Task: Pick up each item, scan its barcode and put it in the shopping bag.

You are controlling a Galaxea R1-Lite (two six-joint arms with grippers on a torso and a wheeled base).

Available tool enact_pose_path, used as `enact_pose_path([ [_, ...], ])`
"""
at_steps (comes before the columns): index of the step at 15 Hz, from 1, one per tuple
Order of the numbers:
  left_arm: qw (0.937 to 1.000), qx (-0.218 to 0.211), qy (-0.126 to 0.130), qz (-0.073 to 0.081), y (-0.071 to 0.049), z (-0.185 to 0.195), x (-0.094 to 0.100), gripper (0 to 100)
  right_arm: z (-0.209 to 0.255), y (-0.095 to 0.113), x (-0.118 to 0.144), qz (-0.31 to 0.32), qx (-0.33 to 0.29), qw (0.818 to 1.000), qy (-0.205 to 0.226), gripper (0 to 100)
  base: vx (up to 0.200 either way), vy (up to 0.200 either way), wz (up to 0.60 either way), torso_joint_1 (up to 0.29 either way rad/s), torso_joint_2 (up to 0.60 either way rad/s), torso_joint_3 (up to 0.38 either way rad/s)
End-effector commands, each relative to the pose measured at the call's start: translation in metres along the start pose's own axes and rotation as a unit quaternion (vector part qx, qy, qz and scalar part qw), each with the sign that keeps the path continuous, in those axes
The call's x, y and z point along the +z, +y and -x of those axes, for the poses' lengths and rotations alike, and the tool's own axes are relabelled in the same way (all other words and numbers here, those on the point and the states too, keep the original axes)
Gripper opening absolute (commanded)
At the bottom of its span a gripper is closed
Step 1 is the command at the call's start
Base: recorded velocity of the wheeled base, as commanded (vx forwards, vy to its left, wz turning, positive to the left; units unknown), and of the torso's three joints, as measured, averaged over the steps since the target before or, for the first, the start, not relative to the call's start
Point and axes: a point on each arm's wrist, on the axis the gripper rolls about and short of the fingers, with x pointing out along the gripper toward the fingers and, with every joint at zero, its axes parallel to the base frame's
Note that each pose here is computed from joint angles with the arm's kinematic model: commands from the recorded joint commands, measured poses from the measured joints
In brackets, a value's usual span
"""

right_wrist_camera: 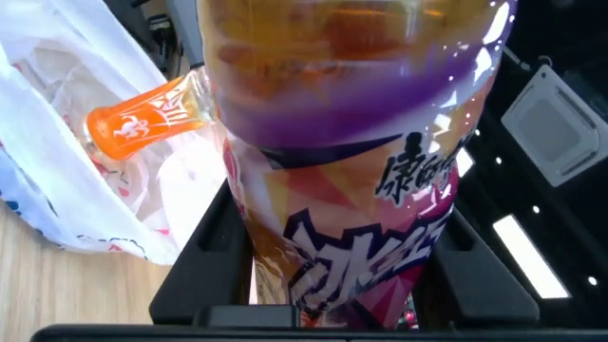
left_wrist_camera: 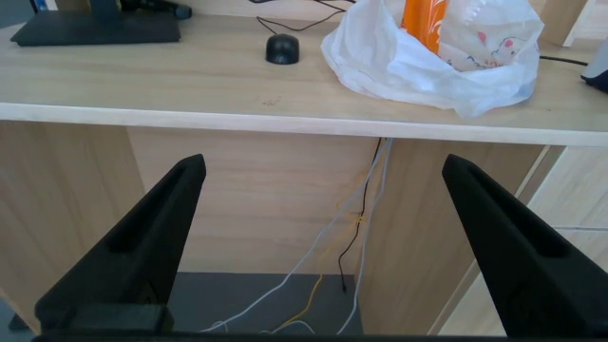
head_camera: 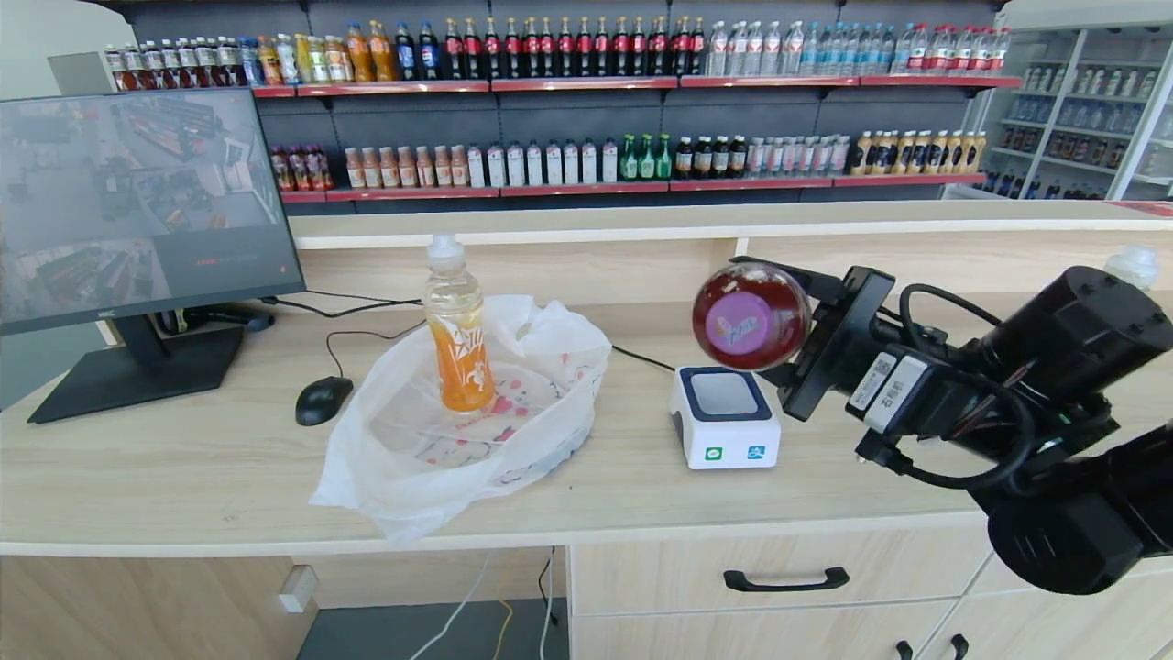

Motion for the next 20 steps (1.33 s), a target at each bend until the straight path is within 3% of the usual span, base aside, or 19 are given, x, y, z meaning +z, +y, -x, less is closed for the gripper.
enact_pose_path([
  [1,1.0000,0.000,0.000,0.000,0.000,0.000,0.000,100,0.000,-0.013,0.013,0.005,-0.021,1.000,-0.006,0,0.000,0.000,0.00,0.000,0.00,0.000],
  [6,1.0000,0.000,0.000,0.000,0.000,0.000,0.000,100,-0.024,-0.017,0.068,-0.147,-0.126,0.981,0.020,0,0.000,0.000,0.00,0.000,0.00,0.000],
  [10,1.0000,0.000,0.000,0.000,0.000,0.000,0.000,100,-0.011,-0.010,0.073,-0.293,-0.188,0.933,0.088,0,0.000,0.000,0.00,0.000,0.00,0.000],
  [14,1.0000,0.000,0.000,-0.001,0.000,0.000,0.000,100,-0.006,-0.005,0.069,-0.430,-0.254,0.859,0.113,0,0.000,0.000,0.00,0.000,0.00,0.000],
  [17,1.0000,0.000,0.000,-0.001,0.000,0.000,0.000,100,0.017,0.009,0.066,-0.455,-0.249,0.840,0.158,0,0.000,0.000,0.00,0.000,0.00,0.000],
  [20,1.0000,0.000,0.000,-0.001,0.000,0.000,0.000,100,0.019,0.007,0.063,-0.464,-0.265,0.830,0.161,0,0.000,0.000,0.00,0.000,0.00,0.000],
])
